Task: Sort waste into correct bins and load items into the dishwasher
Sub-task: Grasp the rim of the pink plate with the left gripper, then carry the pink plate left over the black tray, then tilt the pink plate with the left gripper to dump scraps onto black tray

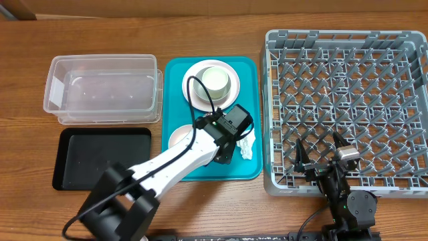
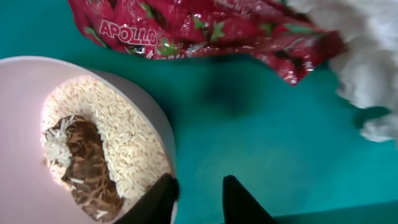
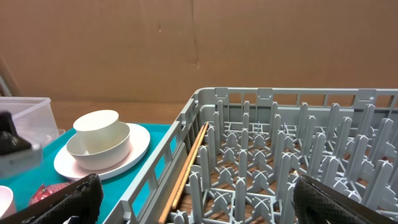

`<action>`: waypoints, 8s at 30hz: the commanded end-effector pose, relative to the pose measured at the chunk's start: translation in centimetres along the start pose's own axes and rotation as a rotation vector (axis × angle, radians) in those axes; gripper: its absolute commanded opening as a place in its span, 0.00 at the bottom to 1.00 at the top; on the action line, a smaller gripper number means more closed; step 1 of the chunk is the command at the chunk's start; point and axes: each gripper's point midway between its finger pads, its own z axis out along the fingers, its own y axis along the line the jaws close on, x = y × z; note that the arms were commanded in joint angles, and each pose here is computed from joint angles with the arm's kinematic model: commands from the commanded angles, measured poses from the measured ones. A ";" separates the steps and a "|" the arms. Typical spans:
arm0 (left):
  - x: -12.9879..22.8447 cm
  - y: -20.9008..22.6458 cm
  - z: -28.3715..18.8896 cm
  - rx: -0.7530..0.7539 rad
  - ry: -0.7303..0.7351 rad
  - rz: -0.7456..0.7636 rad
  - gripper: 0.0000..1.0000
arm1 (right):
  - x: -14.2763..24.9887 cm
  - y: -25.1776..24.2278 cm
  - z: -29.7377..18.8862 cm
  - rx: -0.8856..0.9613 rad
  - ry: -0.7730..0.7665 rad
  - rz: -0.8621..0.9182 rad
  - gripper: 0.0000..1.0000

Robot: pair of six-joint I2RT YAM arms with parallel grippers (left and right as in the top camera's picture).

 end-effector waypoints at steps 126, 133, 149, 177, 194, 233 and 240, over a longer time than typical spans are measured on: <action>4.0 25.7 -8.0 0.763 -0.357 -0.849 0.04 | 0.2 -0.1 0.0 0.005 -0.005 0.001 1.00; 4.9 27.5 -8.3 0.851 -0.521 -0.908 0.04 | 0.2 -0.1 0.0 0.005 -0.005 0.001 1.00; 5.8 30.8 -10.1 0.907 -0.776 -0.957 0.04 | 0.2 -0.1 0.0 0.005 -0.005 0.001 1.00; 5.1 29.1 -11.5 1.023 -0.793 -0.932 0.04 | 0.2 -0.1 0.0 0.005 -0.005 0.001 1.00; 4.9 28.6 -12.3 1.074 -0.807 -0.939 0.05 | 0.2 -0.1 0.0 0.005 -0.005 0.001 1.00; 4.4 28.3 -14.2 1.129 -0.912 -0.862 0.04 | 0.2 -0.1 0.0 0.005 -0.005 0.000 1.00; 4.4 27.2 -14.3 1.161 -0.881 -0.871 0.04 | 0.2 -0.1 0.0 0.005 -0.005 0.001 1.00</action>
